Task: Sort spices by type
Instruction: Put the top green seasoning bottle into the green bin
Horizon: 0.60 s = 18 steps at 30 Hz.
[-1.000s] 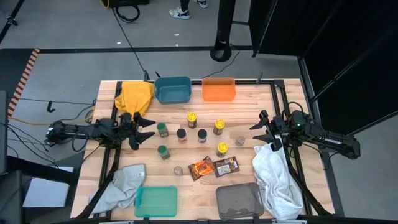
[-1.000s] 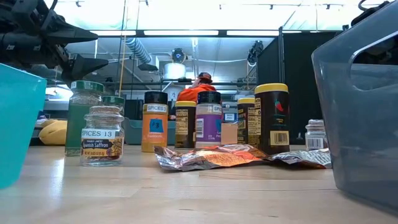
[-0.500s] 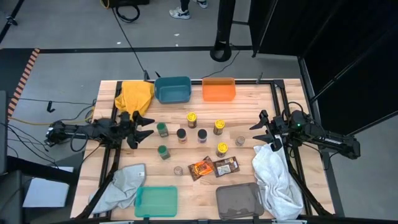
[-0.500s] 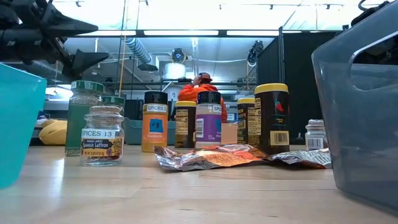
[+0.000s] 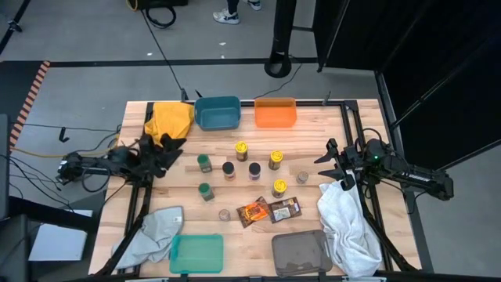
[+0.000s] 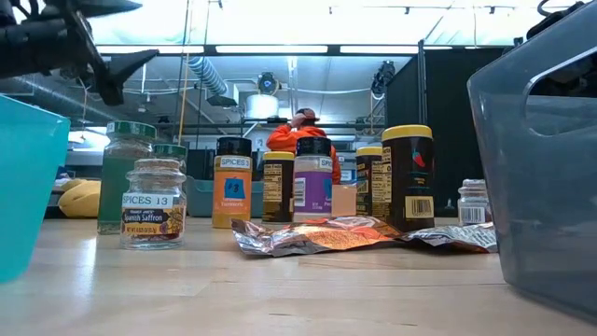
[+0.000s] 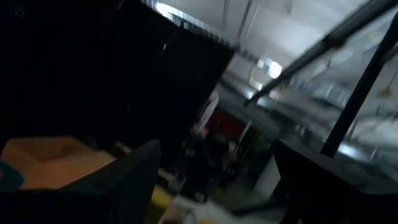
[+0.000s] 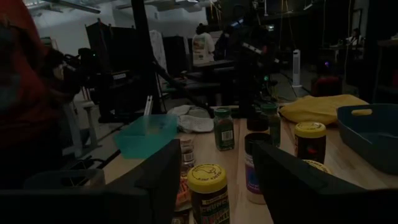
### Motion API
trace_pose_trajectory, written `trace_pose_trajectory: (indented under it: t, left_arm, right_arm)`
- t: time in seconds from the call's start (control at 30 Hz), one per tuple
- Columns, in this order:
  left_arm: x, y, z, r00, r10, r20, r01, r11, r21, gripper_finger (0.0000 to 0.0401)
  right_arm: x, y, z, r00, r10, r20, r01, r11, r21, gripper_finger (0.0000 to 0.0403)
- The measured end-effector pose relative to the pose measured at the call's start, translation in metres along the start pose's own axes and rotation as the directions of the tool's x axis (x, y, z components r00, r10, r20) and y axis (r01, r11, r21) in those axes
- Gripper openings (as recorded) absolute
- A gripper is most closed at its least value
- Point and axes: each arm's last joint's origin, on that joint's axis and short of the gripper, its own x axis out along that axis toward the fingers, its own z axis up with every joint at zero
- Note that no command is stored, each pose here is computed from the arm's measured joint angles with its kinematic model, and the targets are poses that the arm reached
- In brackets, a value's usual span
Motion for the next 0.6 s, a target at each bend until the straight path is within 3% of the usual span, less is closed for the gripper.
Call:
trace_pose_trajectory:
  t: [0.33, 0.6]
  left_arm:
    - [0.000, -0.010, 0.019, 0.988, -0.059, 0.139, 0.090, 0.969, -0.231, 0.0321]
    - [-0.004, -0.016, 0.035, 0.950, -0.116, 0.290, 0.198, 0.942, -0.273, 0.0321]
  right_arm:
    - [0.000, -0.001, 0.000, 1.000, -0.028, 0.005, 0.028, 1.000, 0.000, 0.0206]
    - [0.000, -0.001, 0.001, 0.999, -0.044, 0.016, 0.044, 0.999, -0.005, 0.0206]
